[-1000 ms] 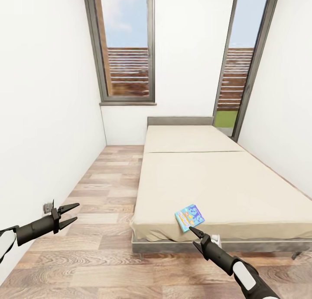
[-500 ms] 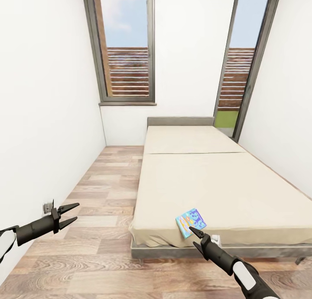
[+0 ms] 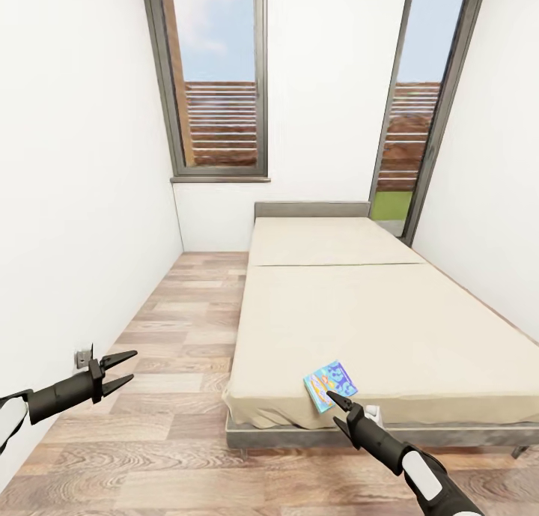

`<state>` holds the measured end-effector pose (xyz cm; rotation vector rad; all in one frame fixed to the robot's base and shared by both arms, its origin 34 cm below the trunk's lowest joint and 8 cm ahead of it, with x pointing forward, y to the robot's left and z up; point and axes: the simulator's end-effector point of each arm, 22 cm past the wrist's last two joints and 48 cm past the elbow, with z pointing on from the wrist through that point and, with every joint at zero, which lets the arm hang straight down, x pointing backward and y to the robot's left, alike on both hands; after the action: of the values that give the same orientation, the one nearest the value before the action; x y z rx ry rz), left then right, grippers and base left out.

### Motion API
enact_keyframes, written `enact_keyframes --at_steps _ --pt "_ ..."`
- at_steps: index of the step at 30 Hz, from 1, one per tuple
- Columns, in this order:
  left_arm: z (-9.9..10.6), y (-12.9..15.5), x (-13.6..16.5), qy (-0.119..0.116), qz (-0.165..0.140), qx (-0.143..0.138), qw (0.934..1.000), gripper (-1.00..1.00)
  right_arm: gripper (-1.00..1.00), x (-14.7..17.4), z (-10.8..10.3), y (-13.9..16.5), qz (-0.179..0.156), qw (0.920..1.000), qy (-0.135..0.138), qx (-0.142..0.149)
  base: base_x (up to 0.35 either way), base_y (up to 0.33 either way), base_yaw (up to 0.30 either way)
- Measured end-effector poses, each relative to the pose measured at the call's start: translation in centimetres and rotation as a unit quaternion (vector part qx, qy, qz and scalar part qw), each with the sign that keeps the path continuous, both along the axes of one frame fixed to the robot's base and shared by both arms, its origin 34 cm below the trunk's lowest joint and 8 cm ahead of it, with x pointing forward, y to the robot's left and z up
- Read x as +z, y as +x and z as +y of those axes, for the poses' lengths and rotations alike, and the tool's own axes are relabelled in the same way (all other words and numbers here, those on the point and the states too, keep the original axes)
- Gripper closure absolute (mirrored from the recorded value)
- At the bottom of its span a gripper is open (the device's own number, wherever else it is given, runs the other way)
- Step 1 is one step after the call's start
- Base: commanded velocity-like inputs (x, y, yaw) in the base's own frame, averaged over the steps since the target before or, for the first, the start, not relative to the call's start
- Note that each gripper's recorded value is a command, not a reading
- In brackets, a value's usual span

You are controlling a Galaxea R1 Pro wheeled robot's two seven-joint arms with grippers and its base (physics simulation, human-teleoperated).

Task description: Put all the toys in the child's room - the three board games (two on the bed and one on the table), the two jigsaw puzzles on the table, and the tennis ball on the table - inside the toy box on the table in the child's room.

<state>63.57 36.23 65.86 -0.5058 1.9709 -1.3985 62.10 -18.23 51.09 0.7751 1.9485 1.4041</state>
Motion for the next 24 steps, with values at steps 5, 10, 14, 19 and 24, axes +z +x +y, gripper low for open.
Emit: enact_keyframes --at_steps 5,10,14,19,24 --pt "0.0 0.01 -0.04 0.001 0.001 0.0 1.0 -1.0 -1.0 -0.02 0.03 -0.01 0.001 1.0 0.0 0.0 0.062 0.0 0.0" --pt "0.01 0.02 -0.02 0.0 0.0 0.0 1.0 -1.0 -1.0 0.01 0.04 0.04 0.001 1.0 0.0 0.001 0.014 0.0 0.0" --pt "0.02 0.02 -0.01 0.0 0.0 0.0 1.0 -1.0 -1.0 0.04 0.06 0.07 0.0 1.0 0.0 0.001 0.003 0.0 0.0" --pt "0.01 0.01 -0.02 0.0 0.0 0.0 1.0 -1.0 -1.0 0.07 0.08 0.1 0.0 1.0 0.0 0.001 0.0 0.0 0.0" --pt "-0.01 -0.01 -0.05 0.0 0.001 0.0 1.0 -1.0 -1.0 0.08 0.08 0.1 0.0 1.0 0.0 0.001 0.01 0.0 0.0"
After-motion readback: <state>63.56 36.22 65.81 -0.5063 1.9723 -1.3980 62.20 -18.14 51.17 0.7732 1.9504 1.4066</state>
